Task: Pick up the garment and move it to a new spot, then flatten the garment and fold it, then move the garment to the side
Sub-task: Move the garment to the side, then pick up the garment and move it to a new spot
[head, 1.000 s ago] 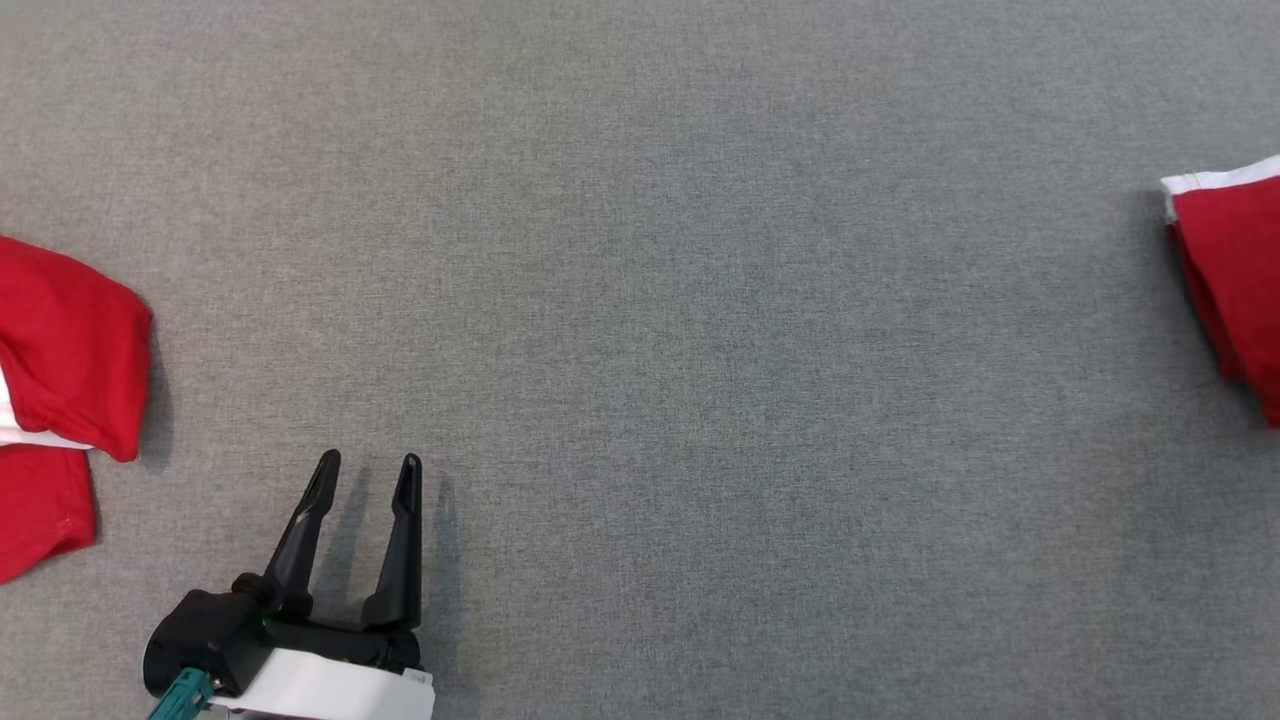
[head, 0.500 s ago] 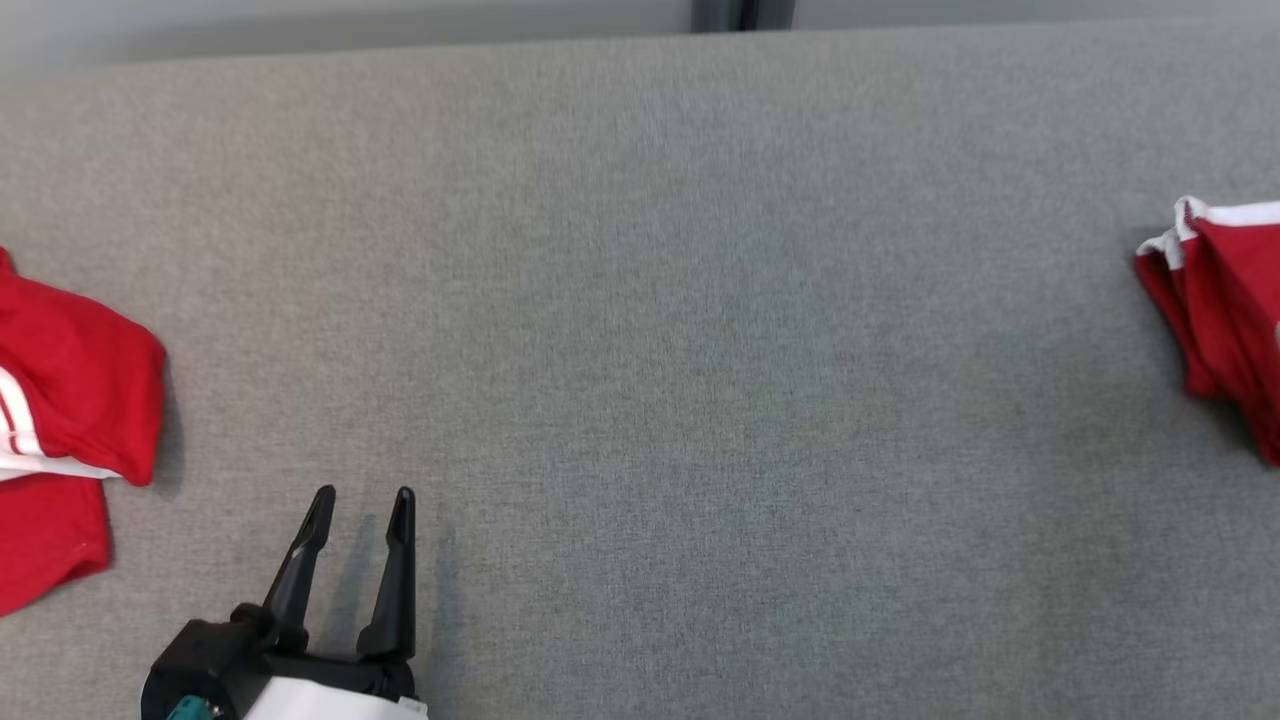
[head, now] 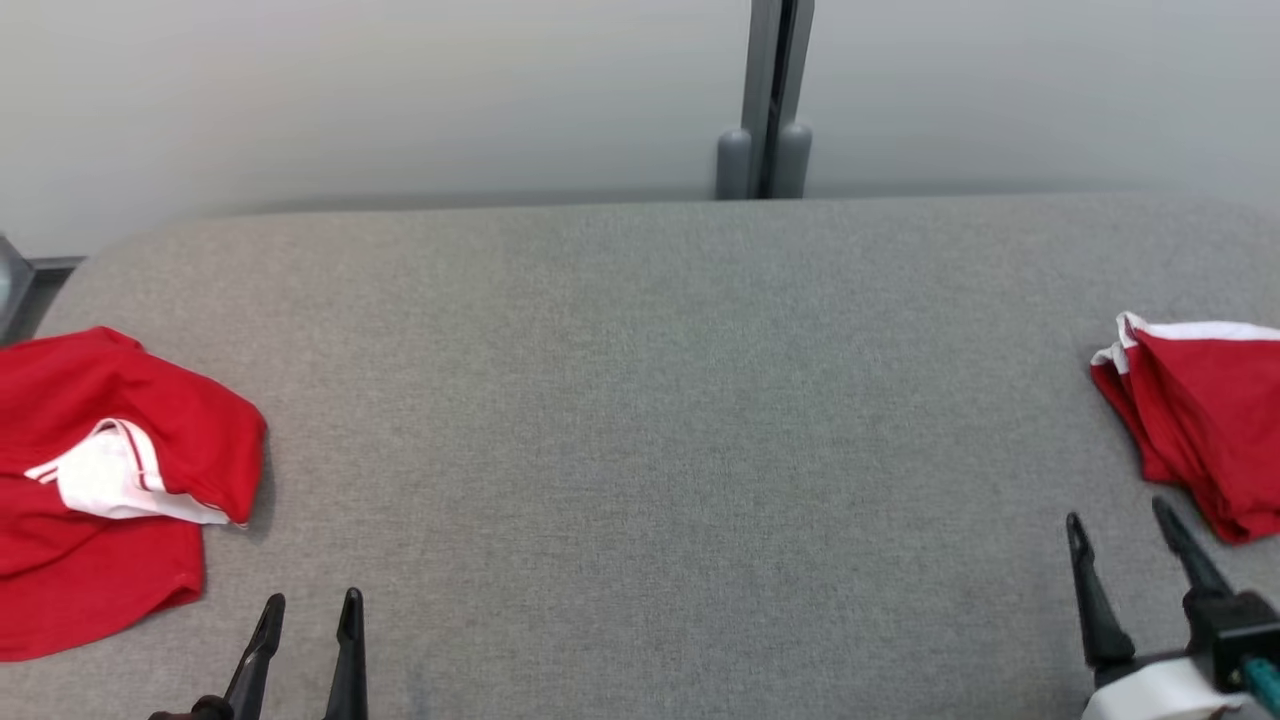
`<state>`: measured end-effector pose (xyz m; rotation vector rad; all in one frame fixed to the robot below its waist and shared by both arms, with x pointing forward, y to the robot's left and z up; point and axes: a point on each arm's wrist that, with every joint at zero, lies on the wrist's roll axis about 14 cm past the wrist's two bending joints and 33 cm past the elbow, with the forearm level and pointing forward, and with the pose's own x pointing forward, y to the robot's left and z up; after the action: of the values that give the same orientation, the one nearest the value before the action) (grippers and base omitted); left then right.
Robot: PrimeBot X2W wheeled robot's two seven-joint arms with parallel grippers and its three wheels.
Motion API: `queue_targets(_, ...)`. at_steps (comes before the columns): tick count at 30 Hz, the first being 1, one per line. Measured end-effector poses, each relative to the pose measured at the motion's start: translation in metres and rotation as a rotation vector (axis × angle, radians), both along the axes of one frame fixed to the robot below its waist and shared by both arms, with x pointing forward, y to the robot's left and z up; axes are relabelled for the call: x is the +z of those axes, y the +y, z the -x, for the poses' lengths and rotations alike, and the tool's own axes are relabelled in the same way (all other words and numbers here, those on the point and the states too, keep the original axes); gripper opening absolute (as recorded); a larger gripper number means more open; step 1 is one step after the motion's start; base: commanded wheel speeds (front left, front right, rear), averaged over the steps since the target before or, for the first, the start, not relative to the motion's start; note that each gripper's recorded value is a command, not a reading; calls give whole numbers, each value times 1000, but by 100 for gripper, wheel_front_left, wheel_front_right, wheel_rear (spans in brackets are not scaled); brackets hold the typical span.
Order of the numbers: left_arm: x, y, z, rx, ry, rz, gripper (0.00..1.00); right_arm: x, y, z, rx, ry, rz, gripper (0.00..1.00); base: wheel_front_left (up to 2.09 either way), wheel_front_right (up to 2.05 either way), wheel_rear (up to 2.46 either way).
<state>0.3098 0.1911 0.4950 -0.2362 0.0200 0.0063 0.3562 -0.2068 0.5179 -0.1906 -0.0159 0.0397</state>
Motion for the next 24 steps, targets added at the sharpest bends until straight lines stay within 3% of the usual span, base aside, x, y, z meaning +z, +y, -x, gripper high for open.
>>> queue_targets(11, -4, 29, 20, 98, 11, -22, 100, -18, 44, 24, 96, 45, -115, 100, 0, 0, 0)
queue_targets(24, 6, 33, 20, 107, -25, -29, 100, -14, 42, 29, 83, 34, -185, 100, 0, 0, 0)
